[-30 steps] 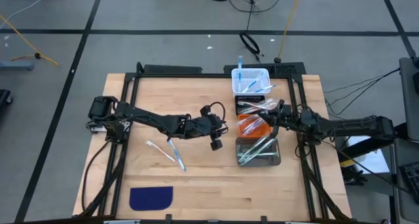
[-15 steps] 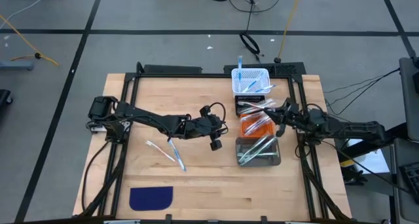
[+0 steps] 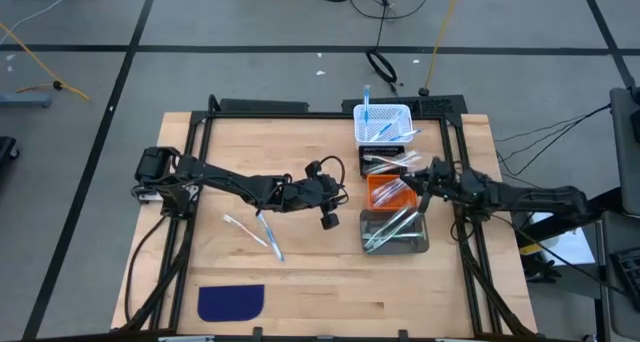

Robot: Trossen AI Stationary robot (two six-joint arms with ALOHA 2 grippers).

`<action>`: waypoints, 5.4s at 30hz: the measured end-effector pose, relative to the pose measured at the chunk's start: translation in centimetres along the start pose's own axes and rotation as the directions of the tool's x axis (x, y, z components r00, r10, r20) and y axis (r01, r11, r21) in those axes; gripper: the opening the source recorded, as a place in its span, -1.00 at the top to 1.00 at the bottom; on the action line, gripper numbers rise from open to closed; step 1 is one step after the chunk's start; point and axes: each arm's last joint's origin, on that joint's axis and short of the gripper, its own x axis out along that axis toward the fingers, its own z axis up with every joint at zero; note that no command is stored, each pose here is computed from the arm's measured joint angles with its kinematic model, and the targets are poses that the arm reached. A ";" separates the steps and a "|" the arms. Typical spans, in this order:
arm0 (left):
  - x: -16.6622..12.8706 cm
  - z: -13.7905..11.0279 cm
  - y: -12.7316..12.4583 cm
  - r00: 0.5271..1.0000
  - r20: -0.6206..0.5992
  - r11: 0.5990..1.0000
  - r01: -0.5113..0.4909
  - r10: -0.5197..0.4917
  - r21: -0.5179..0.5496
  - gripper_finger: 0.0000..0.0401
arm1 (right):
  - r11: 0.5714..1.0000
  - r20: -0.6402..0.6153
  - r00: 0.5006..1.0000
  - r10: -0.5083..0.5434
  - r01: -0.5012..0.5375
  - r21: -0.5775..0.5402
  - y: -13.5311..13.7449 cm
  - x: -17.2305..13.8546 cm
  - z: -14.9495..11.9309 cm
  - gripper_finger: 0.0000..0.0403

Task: Pick & Place Toothbrushes
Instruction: Put the purple toothbrush into the orange bin, then put the blue toothbrush into the white bin

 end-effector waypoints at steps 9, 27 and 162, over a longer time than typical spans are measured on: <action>0.0 0.1 0.0 1.000 0.007 1.000 0.001 -0.001 -0.003 0.40 | 0.999 0.042 0.998 0.044 -0.045 0.027 0.1 0.4 -0.3 0.91; 0.0 0.1 0.0 1.000 0.009 1.000 0.001 -0.001 -0.008 0.40 | 0.999 0.002 1.000 0.023 -0.023 -0.031 -0.1 0.4 -0.8 0.55; -4.3 -6.4 -3.4 0.772 -0.634 0.593 -0.527 0.035 -0.609 0.96 | 0.965 0.034 0.965 0.258 -0.256 -0.065 1.3 1.2 0.6 0.03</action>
